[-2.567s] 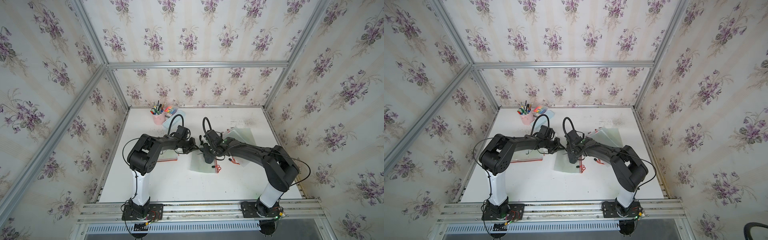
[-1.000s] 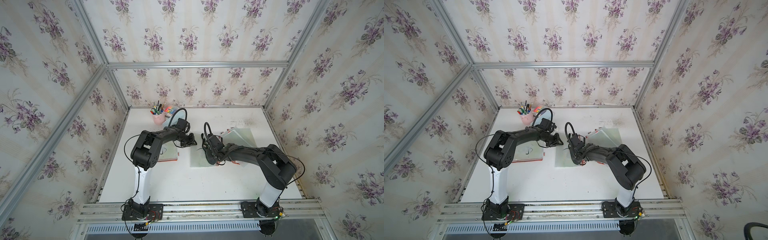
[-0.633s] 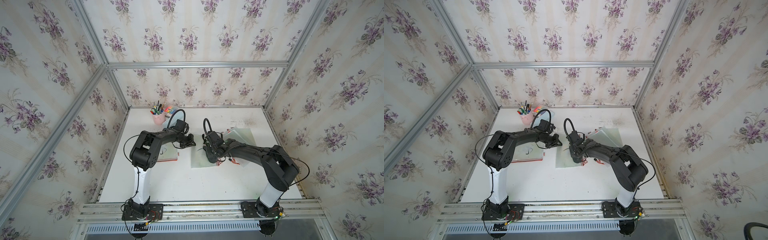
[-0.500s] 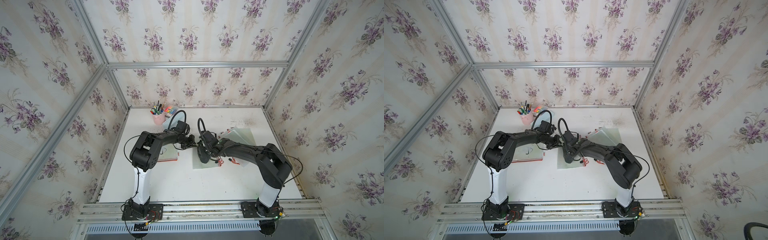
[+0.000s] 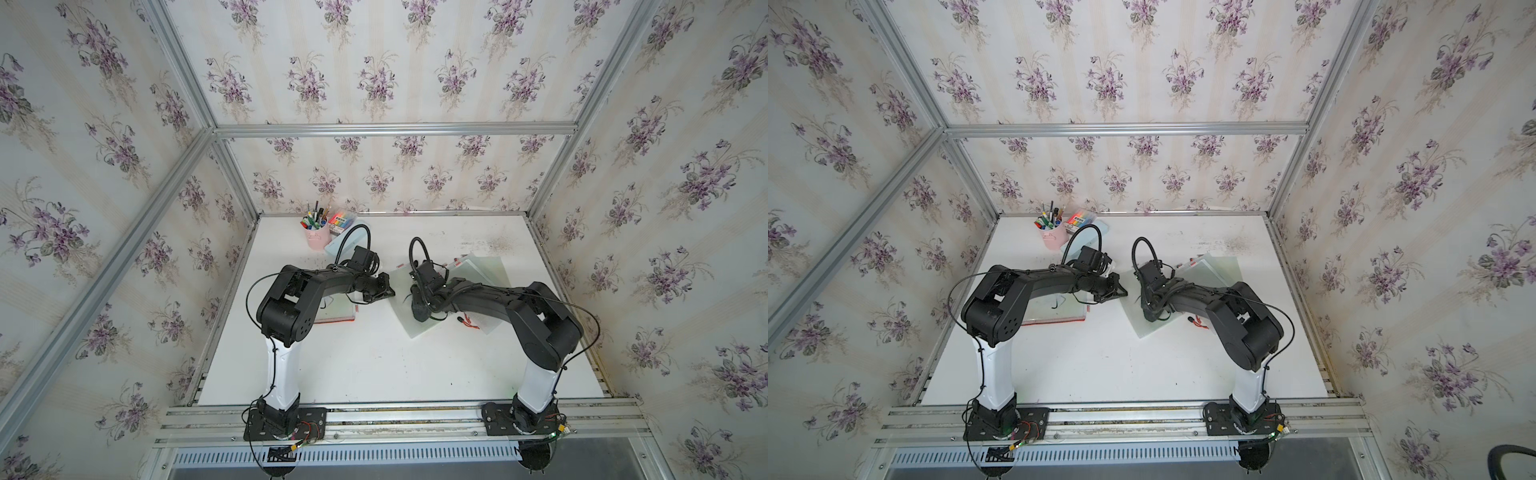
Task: Wipe the document bag
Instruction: Wipe the dirt from the document bag.
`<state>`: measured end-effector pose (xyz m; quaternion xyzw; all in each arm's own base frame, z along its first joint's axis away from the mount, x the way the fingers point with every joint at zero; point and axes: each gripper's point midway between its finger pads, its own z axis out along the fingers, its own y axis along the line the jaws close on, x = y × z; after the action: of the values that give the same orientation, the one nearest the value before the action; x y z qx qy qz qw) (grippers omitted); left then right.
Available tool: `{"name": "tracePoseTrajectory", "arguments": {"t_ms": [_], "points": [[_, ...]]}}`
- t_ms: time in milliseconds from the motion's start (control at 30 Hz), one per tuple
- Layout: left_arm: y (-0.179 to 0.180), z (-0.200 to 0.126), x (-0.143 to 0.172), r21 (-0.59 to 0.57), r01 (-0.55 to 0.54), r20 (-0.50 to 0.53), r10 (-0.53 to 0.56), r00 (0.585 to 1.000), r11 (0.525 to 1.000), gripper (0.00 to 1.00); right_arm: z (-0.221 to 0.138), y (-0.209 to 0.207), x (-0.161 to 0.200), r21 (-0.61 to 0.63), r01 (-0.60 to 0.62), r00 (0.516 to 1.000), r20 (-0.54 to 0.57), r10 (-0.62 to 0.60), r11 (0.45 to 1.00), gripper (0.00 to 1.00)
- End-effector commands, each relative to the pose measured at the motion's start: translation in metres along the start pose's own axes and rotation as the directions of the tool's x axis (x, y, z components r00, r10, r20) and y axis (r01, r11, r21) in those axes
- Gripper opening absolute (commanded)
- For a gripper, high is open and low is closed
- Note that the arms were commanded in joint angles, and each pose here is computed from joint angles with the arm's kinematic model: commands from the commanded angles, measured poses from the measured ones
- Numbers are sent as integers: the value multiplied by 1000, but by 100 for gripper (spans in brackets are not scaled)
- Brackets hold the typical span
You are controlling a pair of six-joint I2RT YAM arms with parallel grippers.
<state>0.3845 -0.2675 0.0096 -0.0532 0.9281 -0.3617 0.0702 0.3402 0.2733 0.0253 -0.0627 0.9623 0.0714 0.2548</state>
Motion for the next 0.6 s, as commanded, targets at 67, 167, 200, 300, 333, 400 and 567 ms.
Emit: {"name": "tracePoseTrajectory", "arguments": {"t_ms": [67, 167, 200, 300, 333, 400, 567], "points": [[34, 4, 20, -150, 70, -54, -79, 995, 986, 0, 6, 45, 12, -55, 148, 988, -42, -150, 988, 23], [31, 1, 17, -151, 44, -49, -52, 997, 988, 0, 6, -5, 2, 36, 81, 996, -37, -80, 996, 23], [30, 0, 17, -147, 36, -51, -43, 998, 989, 0, 6, -24, -1, 58, 45, 998, -35, -43, 997, 23], [28, -1, 19, -140, 18, -59, -27, 998, 990, 0, 7, -54, -9, 112, -1, 999, -33, 5, 994, 23], [28, 0, 19, -139, 14, -62, -23, 998, 990, 0, 9, -50, -11, 104, 6, 999, -38, -2, 995, 23], [28, 1, 20, -134, 11, -69, -20, 997, 991, 0, 14, -22, -7, 26, 27, 998, -60, -25, 999, 23], [27, 4, 19, -127, 1, -83, -11, 996, 992, 0, 16, 48, 9, -96, 177, 979, -86, -185, 980, 24]]}}
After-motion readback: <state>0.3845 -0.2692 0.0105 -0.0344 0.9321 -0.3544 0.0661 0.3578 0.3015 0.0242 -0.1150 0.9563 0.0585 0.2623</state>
